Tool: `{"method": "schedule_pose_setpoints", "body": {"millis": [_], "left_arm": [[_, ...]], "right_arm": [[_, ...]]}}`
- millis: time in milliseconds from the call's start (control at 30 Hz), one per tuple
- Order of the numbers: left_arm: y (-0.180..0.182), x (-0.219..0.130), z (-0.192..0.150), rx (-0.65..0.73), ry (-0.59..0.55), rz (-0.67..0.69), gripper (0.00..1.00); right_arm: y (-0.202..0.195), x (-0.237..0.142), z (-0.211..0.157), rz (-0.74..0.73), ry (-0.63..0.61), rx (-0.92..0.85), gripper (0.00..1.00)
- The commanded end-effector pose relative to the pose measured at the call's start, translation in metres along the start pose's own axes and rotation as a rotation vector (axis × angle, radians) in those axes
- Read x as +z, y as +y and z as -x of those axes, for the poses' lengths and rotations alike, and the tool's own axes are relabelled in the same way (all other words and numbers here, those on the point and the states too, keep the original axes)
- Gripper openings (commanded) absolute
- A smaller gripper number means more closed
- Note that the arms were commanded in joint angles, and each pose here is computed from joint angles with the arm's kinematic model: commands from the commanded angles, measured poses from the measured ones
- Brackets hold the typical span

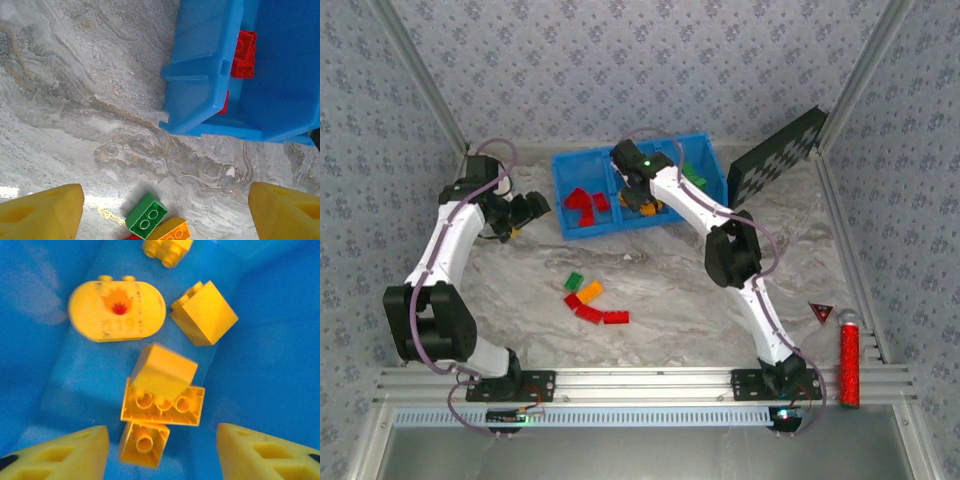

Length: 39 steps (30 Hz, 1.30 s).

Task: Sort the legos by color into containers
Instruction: Place the lego in the container, then pick up the lego from the center of the table.

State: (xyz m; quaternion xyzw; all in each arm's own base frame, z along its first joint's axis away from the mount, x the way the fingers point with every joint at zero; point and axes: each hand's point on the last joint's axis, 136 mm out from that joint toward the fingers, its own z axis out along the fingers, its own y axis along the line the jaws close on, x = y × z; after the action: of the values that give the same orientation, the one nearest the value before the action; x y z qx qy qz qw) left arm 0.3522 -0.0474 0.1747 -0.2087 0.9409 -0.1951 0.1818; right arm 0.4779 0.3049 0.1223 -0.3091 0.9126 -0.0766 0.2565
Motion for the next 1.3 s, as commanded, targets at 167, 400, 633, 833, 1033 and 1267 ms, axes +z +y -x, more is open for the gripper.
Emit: {"method": "schedule_pose_setpoints", "body": {"millis": [167,400,633,833,1033,1267], "left_arm": [[-0.008,-0.032,0.003,0.098,-0.076,-0.022,0.86],[0.004,-0.080,-0.003,0.224,-0.235,0.058,0.89],[0.016,-0.097,-0.020,0.274,-0.275,0.092,0.99],[0.018,-0.101,-0.028,0.291,-0.287,0.089,0.99],[0.020,-0.096,-0.031,0.320,-0.284,0.116,0.99],[0.019,-0.093,-0.034,0.370,-0.293,0.150,0.99]], "right_arm": [[0.058,-0.106,-0.006,0.253,-0.322,-0.502,0.64],[0.138,-0.129,-0.071,0.579,-0.459,-0.952,0.73],[0.192,-0.108,-0.101,0.665,-0.362,-1.160,0.72],[0.225,-0.090,-0.106,0.688,-0.332,-1.215,0.72],[0.245,-0.077,-0.117,0.714,-0.290,-1.277,0.72],[0.257,-0.051,-0.119,0.646,-0.271,-1.317,0.70]]}}
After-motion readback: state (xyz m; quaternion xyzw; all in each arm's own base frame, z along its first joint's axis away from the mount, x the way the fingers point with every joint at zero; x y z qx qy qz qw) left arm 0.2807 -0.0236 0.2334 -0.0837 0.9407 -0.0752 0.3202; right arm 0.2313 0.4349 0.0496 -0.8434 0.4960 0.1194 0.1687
